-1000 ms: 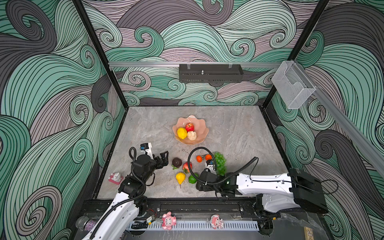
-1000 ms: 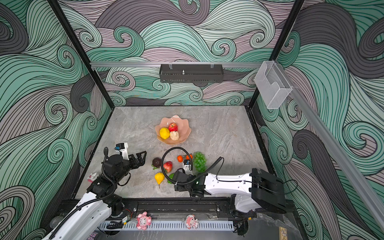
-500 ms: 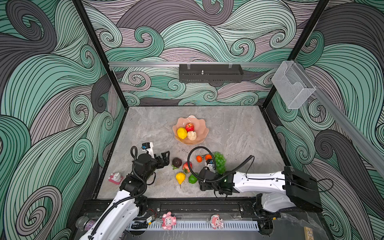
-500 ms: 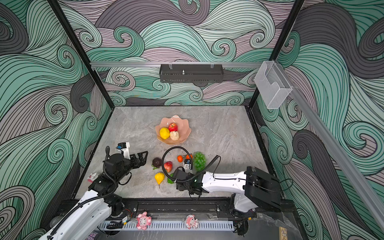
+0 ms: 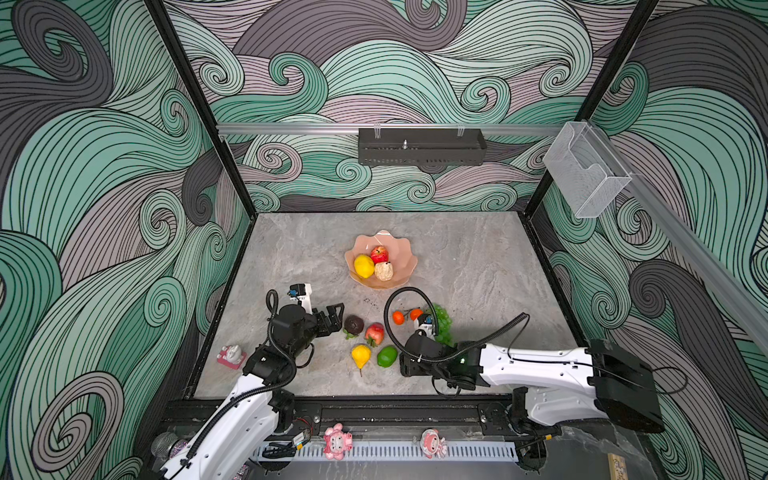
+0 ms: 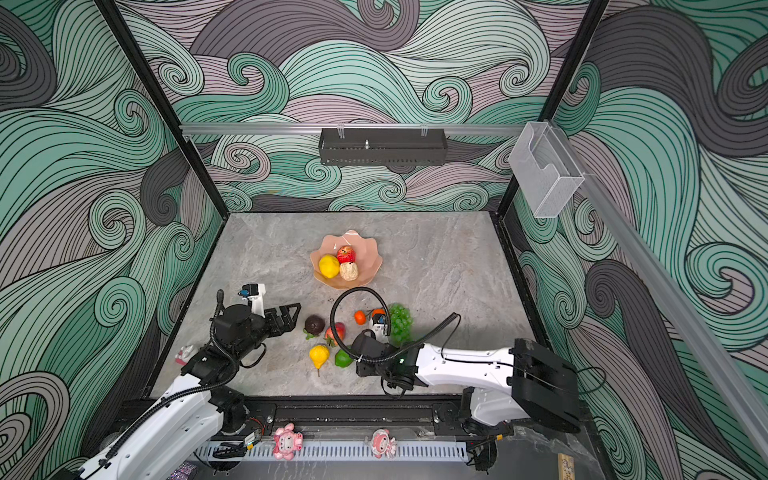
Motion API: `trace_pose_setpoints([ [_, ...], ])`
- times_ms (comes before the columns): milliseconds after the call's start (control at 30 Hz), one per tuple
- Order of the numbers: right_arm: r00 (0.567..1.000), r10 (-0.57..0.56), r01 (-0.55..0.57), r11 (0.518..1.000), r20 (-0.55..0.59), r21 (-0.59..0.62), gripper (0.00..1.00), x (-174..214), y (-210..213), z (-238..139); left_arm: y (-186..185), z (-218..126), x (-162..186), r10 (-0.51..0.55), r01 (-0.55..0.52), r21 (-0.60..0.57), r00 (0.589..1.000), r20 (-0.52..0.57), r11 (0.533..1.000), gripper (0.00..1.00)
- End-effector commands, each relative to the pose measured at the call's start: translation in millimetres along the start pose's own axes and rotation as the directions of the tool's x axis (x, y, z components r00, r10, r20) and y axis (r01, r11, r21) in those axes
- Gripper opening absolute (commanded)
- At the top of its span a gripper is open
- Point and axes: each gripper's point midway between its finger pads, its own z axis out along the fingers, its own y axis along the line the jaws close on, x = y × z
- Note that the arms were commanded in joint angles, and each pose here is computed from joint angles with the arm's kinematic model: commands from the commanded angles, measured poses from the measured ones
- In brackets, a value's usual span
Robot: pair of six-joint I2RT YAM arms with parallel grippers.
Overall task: Place and organize the fake fruits in the fruit bowl
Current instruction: 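Close the right gripper on the dark avocado and lift it, then pass the dark avocado from the right gripper into the left gripper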
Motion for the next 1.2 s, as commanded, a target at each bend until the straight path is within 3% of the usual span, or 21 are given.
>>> trace_pose_setpoints([
  [0,0.997,0.048,-0.046,0.999,0.059,-0.030,0.55,-15,-3,-8,-30,0,-7,0.037,-0.037,0.147,0.999,-0.002,0.988,0.96],
  [200,0.978,0.151,-0.134,0.984,0.144,-0.120,0.57,-41,-7,-34,-72,0,-6,0.079,-0.075,0.326,0.997,-0.001,0.942,0.92],
  [300,0.953,0.237,-0.203,0.962,0.189,-0.183,0.57,-57,-13,-49,-99,-5,1,0.176,-0.174,0.381,0.984,0.031,0.908,0.92],
  [367,0.930,0.302,-0.253,0.940,0.211,-0.231,0.58,-68,-17,-58,-123,-10,10,0.259,-0.265,0.432,0.963,0.073,0.862,0.91],
  [567,0.863,0.449,-0.351,0.862,0.230,-0.364,0.58,-92,-19,-79,-168,-15,28,0.374,-0.404,0.497,0.913,0.164,0.768,0.90],
  [967,0.827,0.540,-0.405,0.767,0.158,-0.498,0.57,-102,5,-77,-233,1,62,0.527,-0.515,0.586,0.833,0.169,0.626,0.87],
  [1167,0.823,0.549,-0.405,0.746,0.145,-0.529,0.57,-105,11,-82,-244,6,74,0.553,-0.513,0.619,0.820,0.148,0.595,0.80],
])
